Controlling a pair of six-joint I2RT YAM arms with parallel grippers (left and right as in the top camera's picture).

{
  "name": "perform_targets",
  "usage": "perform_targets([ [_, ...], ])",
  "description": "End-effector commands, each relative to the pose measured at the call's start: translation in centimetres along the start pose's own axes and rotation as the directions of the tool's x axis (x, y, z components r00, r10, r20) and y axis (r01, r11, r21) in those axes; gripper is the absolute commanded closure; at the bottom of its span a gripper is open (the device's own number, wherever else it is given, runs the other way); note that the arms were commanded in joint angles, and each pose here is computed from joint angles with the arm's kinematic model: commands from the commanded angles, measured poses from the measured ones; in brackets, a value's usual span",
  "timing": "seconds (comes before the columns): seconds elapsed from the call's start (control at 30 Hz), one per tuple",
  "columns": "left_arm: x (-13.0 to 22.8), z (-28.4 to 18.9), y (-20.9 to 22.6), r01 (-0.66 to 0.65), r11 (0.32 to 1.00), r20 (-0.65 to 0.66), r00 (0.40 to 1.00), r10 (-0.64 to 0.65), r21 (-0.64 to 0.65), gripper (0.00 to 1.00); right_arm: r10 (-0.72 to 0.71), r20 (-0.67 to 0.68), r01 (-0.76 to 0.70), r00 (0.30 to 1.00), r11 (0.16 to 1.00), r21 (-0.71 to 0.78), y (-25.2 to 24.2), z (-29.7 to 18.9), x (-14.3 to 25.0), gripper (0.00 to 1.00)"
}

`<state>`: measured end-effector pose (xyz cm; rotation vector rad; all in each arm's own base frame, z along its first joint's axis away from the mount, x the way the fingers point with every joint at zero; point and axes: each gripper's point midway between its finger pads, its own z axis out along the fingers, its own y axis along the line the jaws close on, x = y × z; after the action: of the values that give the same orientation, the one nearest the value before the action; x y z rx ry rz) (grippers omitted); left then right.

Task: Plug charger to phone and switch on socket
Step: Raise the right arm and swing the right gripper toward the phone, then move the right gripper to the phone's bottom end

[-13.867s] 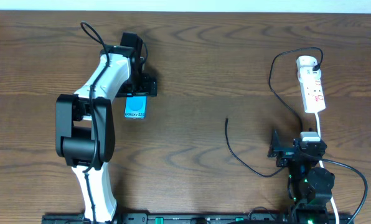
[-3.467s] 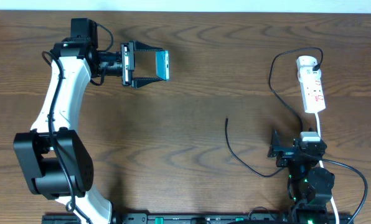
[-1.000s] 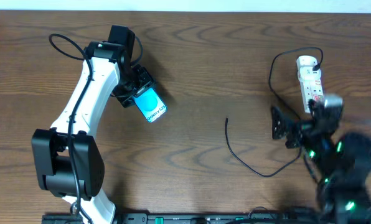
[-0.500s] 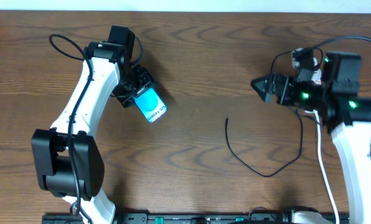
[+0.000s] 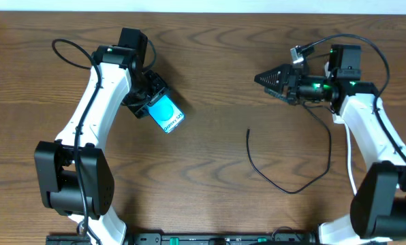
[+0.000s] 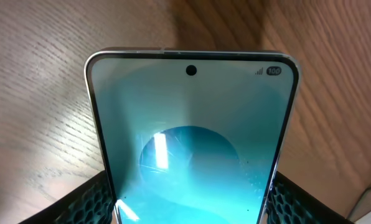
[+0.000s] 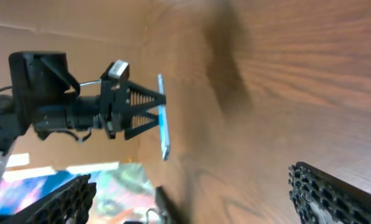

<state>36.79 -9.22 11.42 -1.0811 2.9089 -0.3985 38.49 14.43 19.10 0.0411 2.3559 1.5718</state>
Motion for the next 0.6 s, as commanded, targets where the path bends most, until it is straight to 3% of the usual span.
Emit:
perform_targets([
  [0.0,0.3,-0.9,-0.3,0.135,0.991,0.003,0.991,-0.135,0.023,0.93,-0.007,-0.058,0.001,0.998,0.996,-0.094,2.0,0.9,0.8,0.01],
  [0.3,1.3,-1.0,-1.1,0.306,0.951,-0.068,0.951,-0.302,0.050,0.93,-0.046,-0.042,0.045,0.998,0.999,-0.030,2.8,4.1,0.5,0.01],
  [0.57,2.5,-1.2,-2.1,0.469,0.881,-0.168,0.875,-0.455,0.056,0.93,-0.073,-0.014,0.074,0.997,0.992,0.099,2.2,7.1,0.9,0.05],
])
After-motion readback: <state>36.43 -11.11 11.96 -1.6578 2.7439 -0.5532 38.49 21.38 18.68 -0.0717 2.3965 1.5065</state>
